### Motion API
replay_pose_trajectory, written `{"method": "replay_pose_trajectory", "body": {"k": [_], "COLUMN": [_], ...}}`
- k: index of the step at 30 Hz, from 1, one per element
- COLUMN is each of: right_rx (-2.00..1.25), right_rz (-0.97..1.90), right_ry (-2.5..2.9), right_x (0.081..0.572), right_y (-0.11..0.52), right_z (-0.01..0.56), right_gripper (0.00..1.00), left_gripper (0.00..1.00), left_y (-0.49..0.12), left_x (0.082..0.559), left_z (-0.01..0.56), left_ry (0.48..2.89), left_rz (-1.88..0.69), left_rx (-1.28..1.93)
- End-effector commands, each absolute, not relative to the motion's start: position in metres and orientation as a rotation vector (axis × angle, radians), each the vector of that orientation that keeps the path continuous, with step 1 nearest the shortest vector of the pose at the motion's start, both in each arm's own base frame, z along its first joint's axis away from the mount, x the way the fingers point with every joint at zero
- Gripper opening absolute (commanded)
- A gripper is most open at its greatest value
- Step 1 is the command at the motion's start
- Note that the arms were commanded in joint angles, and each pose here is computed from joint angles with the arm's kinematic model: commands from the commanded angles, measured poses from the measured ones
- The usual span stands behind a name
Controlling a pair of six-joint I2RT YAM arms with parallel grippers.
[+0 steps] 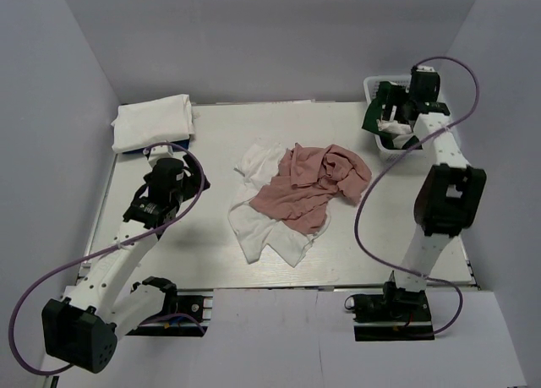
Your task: Fold and stack the t-shirts
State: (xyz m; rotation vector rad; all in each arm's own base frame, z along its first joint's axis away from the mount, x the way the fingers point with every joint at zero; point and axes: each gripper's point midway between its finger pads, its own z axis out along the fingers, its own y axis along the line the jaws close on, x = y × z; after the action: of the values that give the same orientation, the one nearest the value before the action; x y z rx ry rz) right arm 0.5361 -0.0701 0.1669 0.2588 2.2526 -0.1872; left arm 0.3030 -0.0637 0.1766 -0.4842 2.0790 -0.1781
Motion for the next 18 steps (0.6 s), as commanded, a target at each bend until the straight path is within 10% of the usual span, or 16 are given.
{"method": "replay_pose_trajectory", "body": {"k": [1,7,18], "right_rx": [-0.059,-0.414,-0.122], "right_rz": [-0.028,0.458,0.239], "right_ry": [2.0,1.971,2.374], "right_x": [0.525,0.476,0.424], "right_y": [-0.006,0.12,0.127], "right_z": [0.266,0.262,0.095], "right_gripper": [0.9,0.9,0.9], "left_gripper": [0.99,0.99,0.99], "left_y": [-0.072,-0.084,-0.112], "left_x": [0.305,0.307,0.299], "left_z": [0.191,0.19,0.169], "left_ry": [2.043,2.032,2.081], "left_rz": [-0.241,-0.318,-0.493], "left_rx": [-0.453,-0.406,-0.345]}}
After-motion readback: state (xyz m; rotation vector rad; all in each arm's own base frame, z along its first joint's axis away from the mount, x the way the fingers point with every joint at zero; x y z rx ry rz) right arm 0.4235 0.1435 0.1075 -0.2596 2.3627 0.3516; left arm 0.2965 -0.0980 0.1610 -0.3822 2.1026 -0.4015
